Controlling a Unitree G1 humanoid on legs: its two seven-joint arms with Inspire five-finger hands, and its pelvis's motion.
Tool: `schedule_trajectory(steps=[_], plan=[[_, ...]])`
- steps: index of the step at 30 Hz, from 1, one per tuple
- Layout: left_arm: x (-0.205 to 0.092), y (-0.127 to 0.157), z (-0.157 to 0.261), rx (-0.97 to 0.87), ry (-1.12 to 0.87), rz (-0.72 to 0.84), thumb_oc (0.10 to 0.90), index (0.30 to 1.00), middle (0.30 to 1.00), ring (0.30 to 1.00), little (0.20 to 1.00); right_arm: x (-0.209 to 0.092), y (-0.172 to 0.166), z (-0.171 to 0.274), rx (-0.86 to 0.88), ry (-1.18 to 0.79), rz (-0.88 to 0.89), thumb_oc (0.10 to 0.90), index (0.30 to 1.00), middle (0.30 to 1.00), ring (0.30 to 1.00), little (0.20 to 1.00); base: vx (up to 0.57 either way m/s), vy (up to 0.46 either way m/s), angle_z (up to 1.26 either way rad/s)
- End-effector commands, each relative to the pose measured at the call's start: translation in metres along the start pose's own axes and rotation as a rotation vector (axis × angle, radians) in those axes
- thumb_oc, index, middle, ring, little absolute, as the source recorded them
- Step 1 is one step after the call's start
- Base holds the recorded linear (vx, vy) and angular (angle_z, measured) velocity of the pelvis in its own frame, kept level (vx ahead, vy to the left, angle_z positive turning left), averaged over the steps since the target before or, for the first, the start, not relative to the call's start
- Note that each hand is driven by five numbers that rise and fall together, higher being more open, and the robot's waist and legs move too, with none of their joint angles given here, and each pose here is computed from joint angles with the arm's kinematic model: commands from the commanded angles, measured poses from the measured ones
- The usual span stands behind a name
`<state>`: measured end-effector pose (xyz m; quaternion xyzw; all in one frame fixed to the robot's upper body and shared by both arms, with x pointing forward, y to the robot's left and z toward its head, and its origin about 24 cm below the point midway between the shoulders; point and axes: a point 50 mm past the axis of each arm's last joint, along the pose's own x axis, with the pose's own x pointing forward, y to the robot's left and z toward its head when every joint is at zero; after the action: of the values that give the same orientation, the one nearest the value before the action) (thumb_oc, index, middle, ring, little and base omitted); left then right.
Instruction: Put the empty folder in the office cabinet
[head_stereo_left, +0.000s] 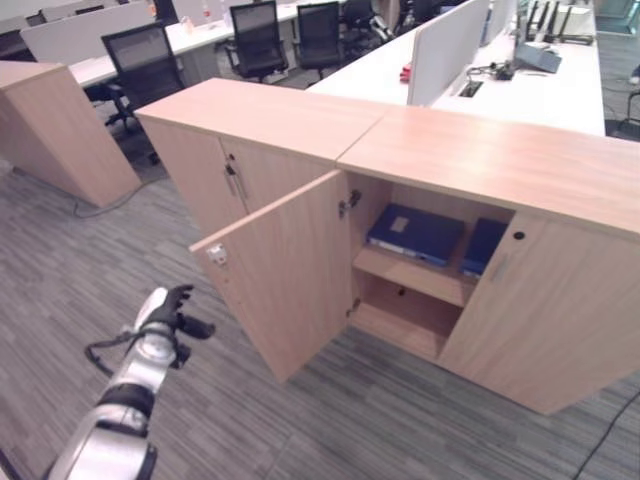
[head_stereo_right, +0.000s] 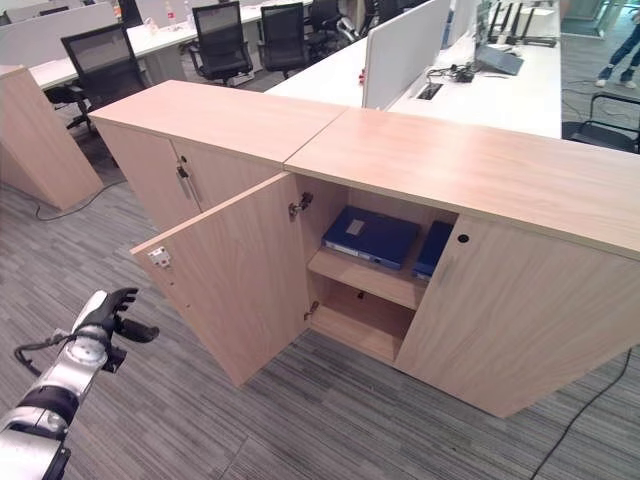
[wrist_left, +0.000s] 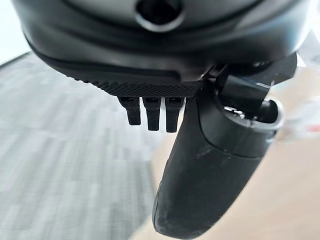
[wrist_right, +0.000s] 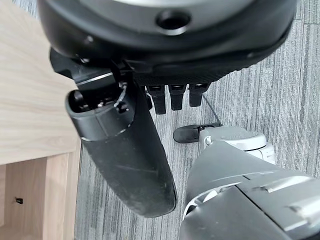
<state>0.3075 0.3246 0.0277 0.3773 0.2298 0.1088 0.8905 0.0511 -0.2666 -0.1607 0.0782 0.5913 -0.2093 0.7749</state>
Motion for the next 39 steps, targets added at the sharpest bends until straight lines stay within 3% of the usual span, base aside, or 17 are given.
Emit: schedule_trajectory(steps=[1, 14, 19, 20, 24, 25, 27, 28, 29, 30, 31, 34, 39], plan=[[0.011, 0.062, 0.027, -0.089, -0.051, 0.186, 0.8, 0.9, 0.9, 0.9, 0.9, -0.001, -0.014, -0.003, -0.017, 0.04, -0.042, 0.8, 0.9, 0.9, 0.9, 0.9, 0.04, 0.015, -0.13], [0.019, 0.079, 0.127, -0.213, -0.251, 0.193, 0.8, 0.9, 0.9, 0.9, 0.9, -0.004, -0.027, -0.012, 0.04, 0.079, -0.077, 0.8, 0.9, 0.9, 0.9, 0.9, 0.01, 0.001, -0.05], [0.008, 0.059, 0.178, -0.248, -0.466, 0.11, 0.8, 0.9, 0.9, 0.9, 0.9, -0.005, -0.026, -0.017, 0.07, 0.086, -0.08, 0.8, 0.9, 0.9, 0.9, 0.9, -0.03, 0.004, 0.01], [0.0, 0.037, 0.197, -0.273, -0.563, 0.033, 0.8, 0.9, 0.9, 0.9, 0.9, -0.005, -0.025, -0.022, 0.092, 0.101, -0.081, 0.8, 0.9, 0.9, 0.9, 0.9, -0.04, 0.006, 0.07], [-0.023, -0.004, 0.221, -0.37, -0.721, -0.117, 0.8, 0.9, 0.9, 0.9, 0.9, -0.005, -0.02, -0.026, 0.117, 0.11, -0.072, 0.8, 0.9, 0.9, 0.9, 0.9, -0.03, -0.001, 0.16], [-0.046, -0.033, 0.228, -0.419, -0.826, -0.242, 0.8, 0.9, 0.9, 0.9, 0.9, -0.005, -0.016, -0.03, 0.138, 0.117, -0.065, 0.8, 0.9, 0.9, 0.9, 0.9, -0.03, -0.001, 0.21], [-0.059, -0.045, 0.231, -0.431, -0.885, -0.299, 0.8, 0.9, 0.9, 0.9, 0.9, -0.005, -0.014, -0.032, 0.146, 0.122, -0.062, 0.8, 0.9, 0.9, 0.9, 0.9, -0.02, -0.006, 0.16], [-0.089, -0.066, 0.228, -0.495, -0.988, -0.443, 0.8, 0.9, 0.9, 0.9, 0.9, -0.004, -0.006, -0.035, 0.161, 0.127, -0.043, 0.8, 0.9, 0.9, 0.9, 0.9, -0.02, -0.013, 0.2], [-0.089, -0.066, 0.227, -0.495, -0.986, -0.443, 0.8, 0.9, 0.9, 0.9, 0.9, -0.004, -0.006, -0.036, 0.16, 0.128, -0.043, 0.8, 0.9, 0.9, 0.9, 0.9, -0.02, -0.025, 0.07], [-0.121, -0.083, 0.224, -0.559, -1.075, -0.615, 0.8, 0.9, 0.9, 0.9, 0.9, -0.003, 0.002, -0.035, 0.184, 0.126, -0.031, 0.8, 0.9, 0.9, 0.9, 0.9, 0.0, 0.0, 0.0], [-0.121, -0.083, 0.223, -0.558, -1.074, -0.615, 0.8, 0.9, 0.9, 0.9, 0.9, -0.003, 0.002, -0.035, 0.183, 0.127, -0.031, 0.8, 0.9, 0.9, 0.9, 0.9, -0.01, -0.018, -0.03], [-0.162, -0.117, 0.213, -0.756, -1.063, -0.962, 0.8, 0.9, 0.9, 0.9, 0.9, -0.002, 0.017, -0.035, 0.217, 0.136, 0.008, 0.8, 0.9, 0.9, 0.9, 0.9, -0.02, -0.028, -0.01], [-0.183, -0.128, 0.196, -0.758, -1.019, -1.186, 0.8, 0.9, 0.9, 0.9, 0.9, -0.001, 0.029, -0.032, 0.176, 0.134, 0.049, 0.8, 0.9, 0.9, 0.9, 0.9, -0.04, -0.043, -0.24]])
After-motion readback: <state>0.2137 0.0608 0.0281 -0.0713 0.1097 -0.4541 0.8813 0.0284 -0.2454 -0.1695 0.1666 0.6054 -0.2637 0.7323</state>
